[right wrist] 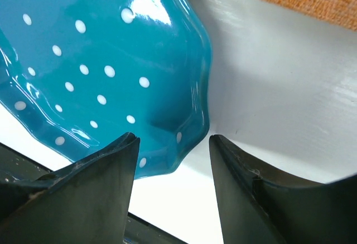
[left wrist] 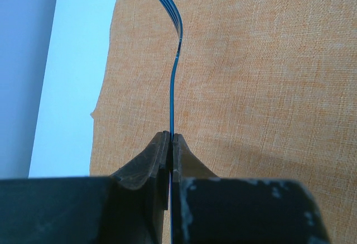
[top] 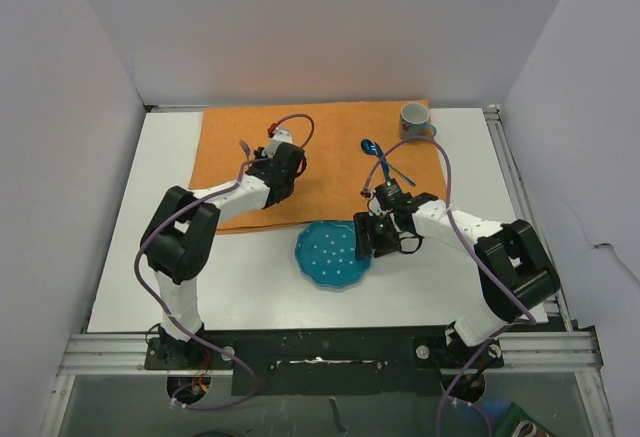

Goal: Set the dinner table for one person

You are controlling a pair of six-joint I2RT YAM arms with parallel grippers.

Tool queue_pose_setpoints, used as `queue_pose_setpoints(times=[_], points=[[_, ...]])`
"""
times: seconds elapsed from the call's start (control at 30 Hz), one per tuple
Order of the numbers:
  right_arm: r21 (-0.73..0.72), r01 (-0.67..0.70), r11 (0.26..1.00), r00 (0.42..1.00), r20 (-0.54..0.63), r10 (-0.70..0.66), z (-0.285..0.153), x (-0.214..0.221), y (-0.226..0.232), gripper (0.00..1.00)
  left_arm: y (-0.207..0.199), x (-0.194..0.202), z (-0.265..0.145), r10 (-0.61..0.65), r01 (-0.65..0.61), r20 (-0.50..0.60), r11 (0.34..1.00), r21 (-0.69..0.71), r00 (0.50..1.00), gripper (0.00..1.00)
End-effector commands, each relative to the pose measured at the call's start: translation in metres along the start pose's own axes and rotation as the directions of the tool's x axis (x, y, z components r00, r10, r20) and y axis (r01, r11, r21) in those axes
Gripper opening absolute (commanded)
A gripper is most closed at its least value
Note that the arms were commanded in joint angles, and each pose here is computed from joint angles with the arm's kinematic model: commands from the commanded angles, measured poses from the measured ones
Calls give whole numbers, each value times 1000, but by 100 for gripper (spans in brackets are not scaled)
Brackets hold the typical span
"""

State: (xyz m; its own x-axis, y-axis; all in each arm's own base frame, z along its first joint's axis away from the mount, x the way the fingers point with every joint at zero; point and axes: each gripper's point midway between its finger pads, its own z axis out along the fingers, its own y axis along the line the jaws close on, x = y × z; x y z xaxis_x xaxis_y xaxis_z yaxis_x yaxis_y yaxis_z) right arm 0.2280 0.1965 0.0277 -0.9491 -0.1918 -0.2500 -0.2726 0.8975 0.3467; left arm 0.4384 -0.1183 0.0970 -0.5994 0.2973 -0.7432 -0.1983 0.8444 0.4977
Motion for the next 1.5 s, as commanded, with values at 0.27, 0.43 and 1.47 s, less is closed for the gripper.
queue_pose_setpoints(times=[0.27,0.43,1.47], points=[[0,39,999,999,25,-39,-12,-14,6,54,7,-30,21,111,-93,133,987,-133,985,0],[9,38,999,999,19,-38,-14,-11,4,54,-1,-17,33,117,-102,114,987,-128,987,0],[19,37,999,999,-3,-37,-9,-2,-2,54,-4,-49,13,-35,25,130,996,82,991,55]])
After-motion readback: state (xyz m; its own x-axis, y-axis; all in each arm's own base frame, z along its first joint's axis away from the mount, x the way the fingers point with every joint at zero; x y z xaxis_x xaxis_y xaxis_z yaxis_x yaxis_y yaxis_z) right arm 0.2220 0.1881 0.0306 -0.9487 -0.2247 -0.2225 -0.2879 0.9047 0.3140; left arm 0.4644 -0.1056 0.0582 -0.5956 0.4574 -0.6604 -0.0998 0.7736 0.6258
